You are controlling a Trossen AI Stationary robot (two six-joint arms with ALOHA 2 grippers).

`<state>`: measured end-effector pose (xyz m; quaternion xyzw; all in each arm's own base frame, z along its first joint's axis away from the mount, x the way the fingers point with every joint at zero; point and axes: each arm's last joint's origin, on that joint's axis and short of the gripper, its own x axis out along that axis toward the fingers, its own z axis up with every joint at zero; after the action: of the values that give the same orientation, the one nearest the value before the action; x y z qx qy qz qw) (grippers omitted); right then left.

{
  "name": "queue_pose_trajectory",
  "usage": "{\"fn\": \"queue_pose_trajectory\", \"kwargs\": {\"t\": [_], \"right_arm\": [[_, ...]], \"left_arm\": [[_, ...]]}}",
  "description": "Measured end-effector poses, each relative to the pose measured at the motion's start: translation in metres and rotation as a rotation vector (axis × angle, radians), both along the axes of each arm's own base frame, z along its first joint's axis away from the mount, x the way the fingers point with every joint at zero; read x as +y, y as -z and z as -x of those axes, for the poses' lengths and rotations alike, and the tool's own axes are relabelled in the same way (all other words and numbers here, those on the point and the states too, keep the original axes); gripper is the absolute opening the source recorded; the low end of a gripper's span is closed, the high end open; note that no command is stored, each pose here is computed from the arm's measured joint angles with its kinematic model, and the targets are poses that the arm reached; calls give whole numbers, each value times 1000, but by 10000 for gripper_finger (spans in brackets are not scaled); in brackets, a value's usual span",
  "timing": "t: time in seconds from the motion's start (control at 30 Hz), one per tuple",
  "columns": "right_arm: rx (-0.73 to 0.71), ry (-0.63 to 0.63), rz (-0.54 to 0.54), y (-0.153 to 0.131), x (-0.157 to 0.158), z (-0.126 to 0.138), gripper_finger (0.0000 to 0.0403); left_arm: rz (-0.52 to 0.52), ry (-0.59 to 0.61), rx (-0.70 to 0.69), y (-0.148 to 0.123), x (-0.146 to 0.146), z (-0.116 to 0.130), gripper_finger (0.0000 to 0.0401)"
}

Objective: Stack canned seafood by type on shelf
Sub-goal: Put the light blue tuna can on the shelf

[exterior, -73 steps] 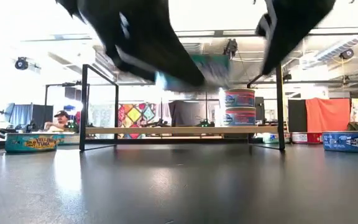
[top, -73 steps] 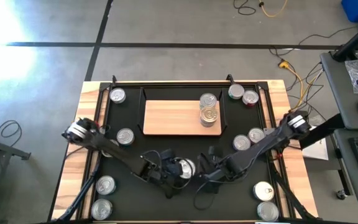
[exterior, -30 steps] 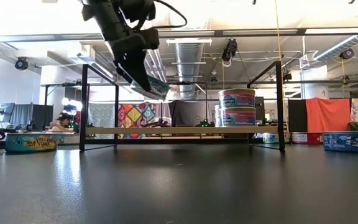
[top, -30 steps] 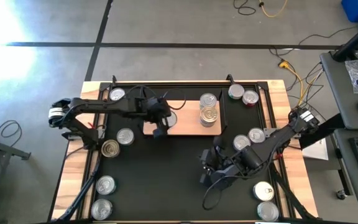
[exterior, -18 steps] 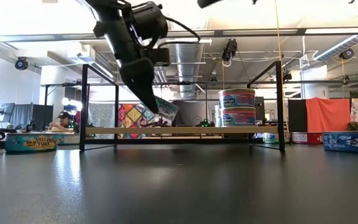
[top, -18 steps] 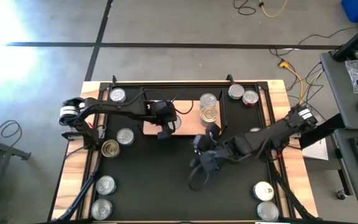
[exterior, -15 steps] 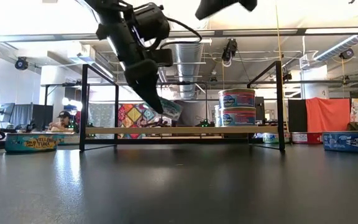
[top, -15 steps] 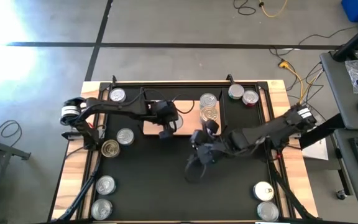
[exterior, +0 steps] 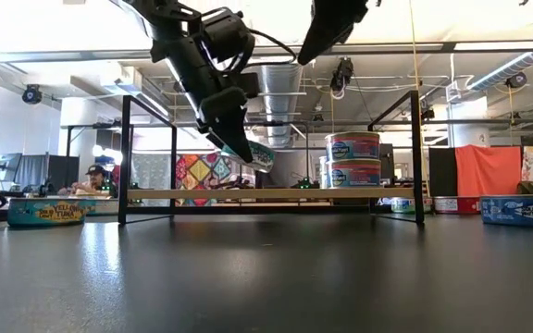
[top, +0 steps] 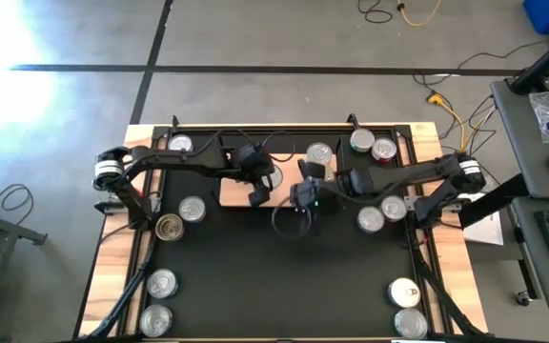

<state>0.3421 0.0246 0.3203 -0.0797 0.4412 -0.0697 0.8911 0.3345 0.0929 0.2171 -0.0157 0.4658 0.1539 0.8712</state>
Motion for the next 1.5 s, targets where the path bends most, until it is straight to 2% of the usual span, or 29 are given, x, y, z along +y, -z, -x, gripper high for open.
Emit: {"fn": "queue_pose_trajectory", "kwargs": {"t": [0.13,0.27,0.47,0.6,0.73,0.93,1.1,1.2,1.33,1.5], "right_arm": [[-9,-66,54,-7,-28,2,12],[-17,-116,55,-9,-52,2,12],[45,-173,10,12,-74,1,12],[24,-196,-2,23,-77,-8,12],[-55,-182,-4,31,-79,-25,12],[-37,-137,-23,52,-92,-38,12],[-21,-119,-27,73,-104,-49,12],[-14,-95,-9,79,-109,-52,12],[11,-29,69,80,-112,-52,12],[15,6,69,82,-118,-50,12]], "left_arm": [[34,-10,-11,0,10,3,381],[32,-17,-42,-2,15,2,383],[33,-52,-50,-2,23,4,397],[23,-48,-42,3,27,2,396],[41,-40,-81,9,29,-5,398],[30,-14,-36,21,30,-8,399],[-1,33,-33,19,29,-9,399],[16,50,-48,17,28,-8,399],[36,64,-76,24,26,-4,400],[31,34,-168,30,23,2,400]]}}
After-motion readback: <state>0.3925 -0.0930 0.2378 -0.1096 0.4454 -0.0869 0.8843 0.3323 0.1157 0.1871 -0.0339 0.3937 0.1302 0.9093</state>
